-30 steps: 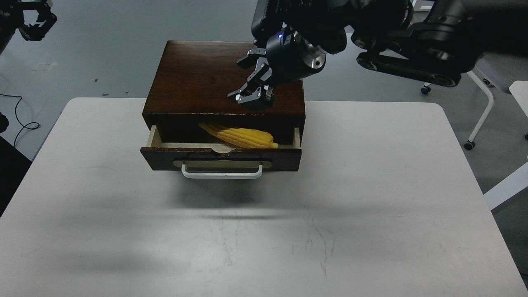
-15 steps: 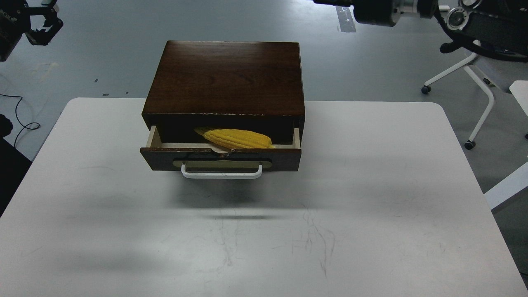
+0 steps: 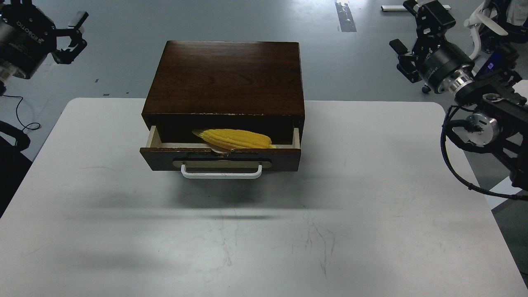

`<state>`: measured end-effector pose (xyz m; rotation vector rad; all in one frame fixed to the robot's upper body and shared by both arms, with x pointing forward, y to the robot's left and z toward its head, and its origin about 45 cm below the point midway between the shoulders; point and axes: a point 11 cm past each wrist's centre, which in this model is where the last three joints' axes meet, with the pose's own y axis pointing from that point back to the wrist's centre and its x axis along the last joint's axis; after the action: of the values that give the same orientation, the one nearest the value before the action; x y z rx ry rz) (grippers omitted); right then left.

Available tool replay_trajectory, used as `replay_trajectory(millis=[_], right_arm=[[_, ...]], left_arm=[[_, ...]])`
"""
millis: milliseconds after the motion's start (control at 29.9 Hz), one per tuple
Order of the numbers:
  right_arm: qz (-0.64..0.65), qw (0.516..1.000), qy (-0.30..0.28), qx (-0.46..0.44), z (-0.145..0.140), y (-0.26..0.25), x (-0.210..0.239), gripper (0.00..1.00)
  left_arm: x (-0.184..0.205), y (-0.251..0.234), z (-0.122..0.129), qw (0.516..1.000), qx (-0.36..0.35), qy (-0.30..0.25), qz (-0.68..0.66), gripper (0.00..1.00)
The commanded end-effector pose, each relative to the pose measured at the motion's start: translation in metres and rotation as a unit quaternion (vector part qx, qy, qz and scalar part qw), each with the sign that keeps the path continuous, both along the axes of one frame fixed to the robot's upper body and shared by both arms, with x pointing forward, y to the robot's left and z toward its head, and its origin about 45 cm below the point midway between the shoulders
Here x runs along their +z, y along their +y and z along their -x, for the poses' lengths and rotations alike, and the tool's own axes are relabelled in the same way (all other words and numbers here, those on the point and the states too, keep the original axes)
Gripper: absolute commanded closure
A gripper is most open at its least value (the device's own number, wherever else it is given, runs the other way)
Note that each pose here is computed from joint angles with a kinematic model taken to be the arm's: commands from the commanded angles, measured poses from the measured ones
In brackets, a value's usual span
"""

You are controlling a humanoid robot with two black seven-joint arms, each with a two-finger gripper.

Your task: Put corn in drawer with both arms

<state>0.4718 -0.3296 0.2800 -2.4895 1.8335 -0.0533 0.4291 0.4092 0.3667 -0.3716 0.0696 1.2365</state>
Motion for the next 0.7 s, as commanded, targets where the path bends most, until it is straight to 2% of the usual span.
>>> replay_trajectory(millis=[0,167,334,669], right_arm=[[-0.071,0.996,0.043,-0.041,0.013,-0.010,-0.041,0.01],[-0.138,0.986,0.062,-0.064,0.024,-0.013,-0.066,0.00],[-0.180,0.981,0.074,-0.026,0.033,-0.006,-0.083,0.00],[-0.194,0.977,0.088,0.006,0.039,0.008,-0.096,0.00]], left_arm=[[-0.016,-0.007,0.000,1.000,-0.004,0.014,0.007,0.01],[-0.040,-0.014,0.005,0.999,-0.019,0.037,0.018,0.01],[-0.066,-0.029,0.015,0.995,-0.068,0.057,0.049,0.01],[-0.101,-0.039,0.012,0.992,-0.059,0.081,0.072,0.01]])
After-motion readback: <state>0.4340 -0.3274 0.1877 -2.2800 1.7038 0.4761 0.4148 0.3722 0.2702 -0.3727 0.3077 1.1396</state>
